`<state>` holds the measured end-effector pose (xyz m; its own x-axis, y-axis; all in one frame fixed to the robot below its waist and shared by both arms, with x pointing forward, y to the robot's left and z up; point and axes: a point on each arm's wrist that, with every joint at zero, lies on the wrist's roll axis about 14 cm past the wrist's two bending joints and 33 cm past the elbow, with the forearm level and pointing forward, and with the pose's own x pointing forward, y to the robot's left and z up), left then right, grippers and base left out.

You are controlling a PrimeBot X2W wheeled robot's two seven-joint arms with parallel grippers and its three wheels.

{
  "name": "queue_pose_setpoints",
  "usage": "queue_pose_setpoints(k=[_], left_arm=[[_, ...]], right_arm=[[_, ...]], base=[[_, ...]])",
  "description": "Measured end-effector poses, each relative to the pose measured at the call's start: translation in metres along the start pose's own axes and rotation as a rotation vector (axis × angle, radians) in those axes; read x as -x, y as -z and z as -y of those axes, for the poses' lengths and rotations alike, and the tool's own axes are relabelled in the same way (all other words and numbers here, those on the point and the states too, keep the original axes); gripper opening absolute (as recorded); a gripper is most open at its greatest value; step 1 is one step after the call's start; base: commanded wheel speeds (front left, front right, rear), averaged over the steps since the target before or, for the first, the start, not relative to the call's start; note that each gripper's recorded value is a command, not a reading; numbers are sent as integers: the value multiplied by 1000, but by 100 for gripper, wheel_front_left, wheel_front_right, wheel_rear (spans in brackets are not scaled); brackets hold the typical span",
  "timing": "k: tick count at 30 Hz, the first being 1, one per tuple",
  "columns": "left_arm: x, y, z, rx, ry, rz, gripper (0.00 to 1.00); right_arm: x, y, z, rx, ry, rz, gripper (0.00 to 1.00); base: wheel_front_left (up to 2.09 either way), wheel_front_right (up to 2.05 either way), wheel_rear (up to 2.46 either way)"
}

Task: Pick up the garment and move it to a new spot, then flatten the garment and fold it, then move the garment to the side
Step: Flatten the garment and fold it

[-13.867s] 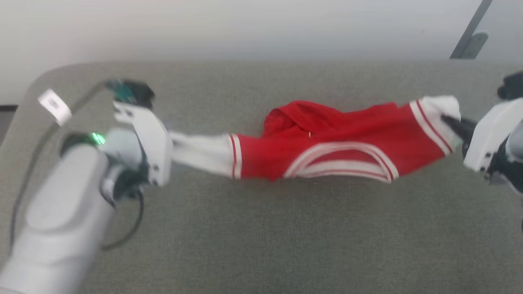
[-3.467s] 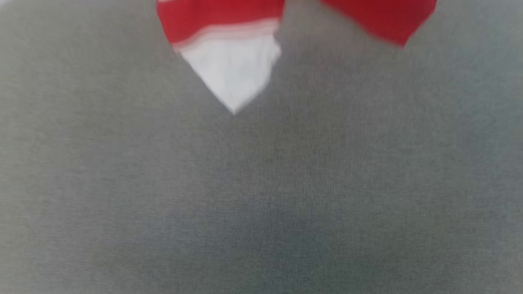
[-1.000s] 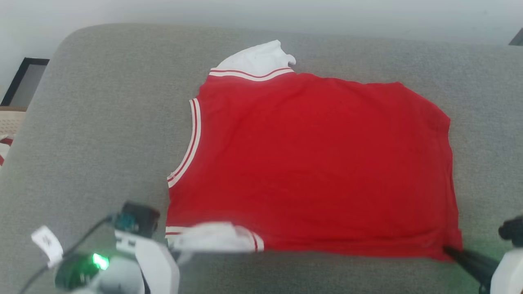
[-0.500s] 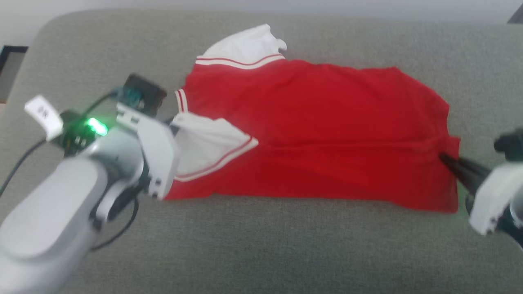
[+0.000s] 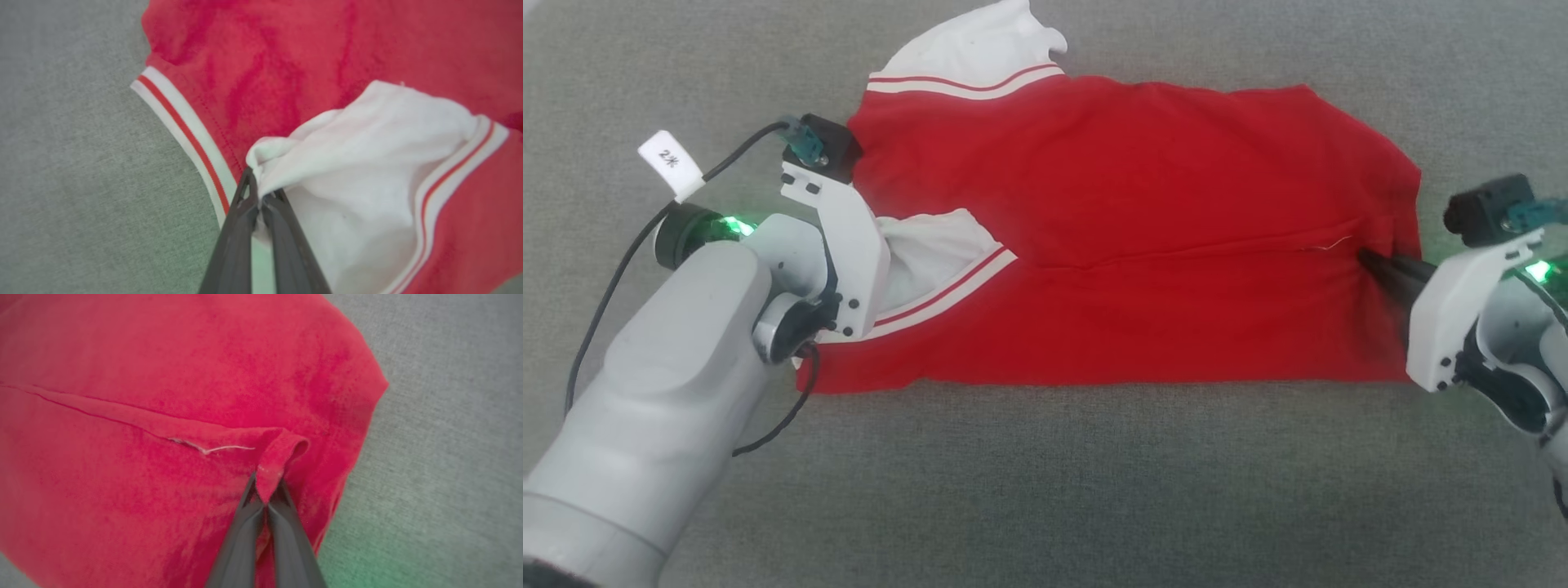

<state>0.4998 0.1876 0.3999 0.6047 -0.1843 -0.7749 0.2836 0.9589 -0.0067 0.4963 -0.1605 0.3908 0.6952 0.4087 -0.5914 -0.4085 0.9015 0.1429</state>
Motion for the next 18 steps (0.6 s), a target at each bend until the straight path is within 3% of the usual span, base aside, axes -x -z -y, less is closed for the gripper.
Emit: queue_pose_setpoints(k=[4,5,7,8,9,10,11,18], left_arm=[[-9,7,-1,38,4,-54,0],[-10,9,-2,53,0,-64,4],[-11,7,-4,66,-5,-69,26],[-11,6,-4,79,-7,-64,41],[-10,4,-5,82,-10,-59,73],[-8,1,-6,78,-12,-51,100],[-6,-1,-8,80,-17,-40,100],[17,-21,-20,43,-56,44,100]], right_arm=[[-6,2,0,-5,0,-34,0],[-7,2,1,-4,3,-40,0],[-8,1,0,-8,3,-45,0],[-8,1,0,-11,4,-47,9],[-8,1,0,-10,5,-48,33],[-8,-1,0,-9,6,-48,81],[-7,-2,-1,-9,5,-47,100],[3,-26,-3,3,8,50,100]], base=[[0,0,0],[0,0,0],[0,0,0],[0,0,0],[0,0,0],[0,0,0],[0,0,0],[0,0,0]])
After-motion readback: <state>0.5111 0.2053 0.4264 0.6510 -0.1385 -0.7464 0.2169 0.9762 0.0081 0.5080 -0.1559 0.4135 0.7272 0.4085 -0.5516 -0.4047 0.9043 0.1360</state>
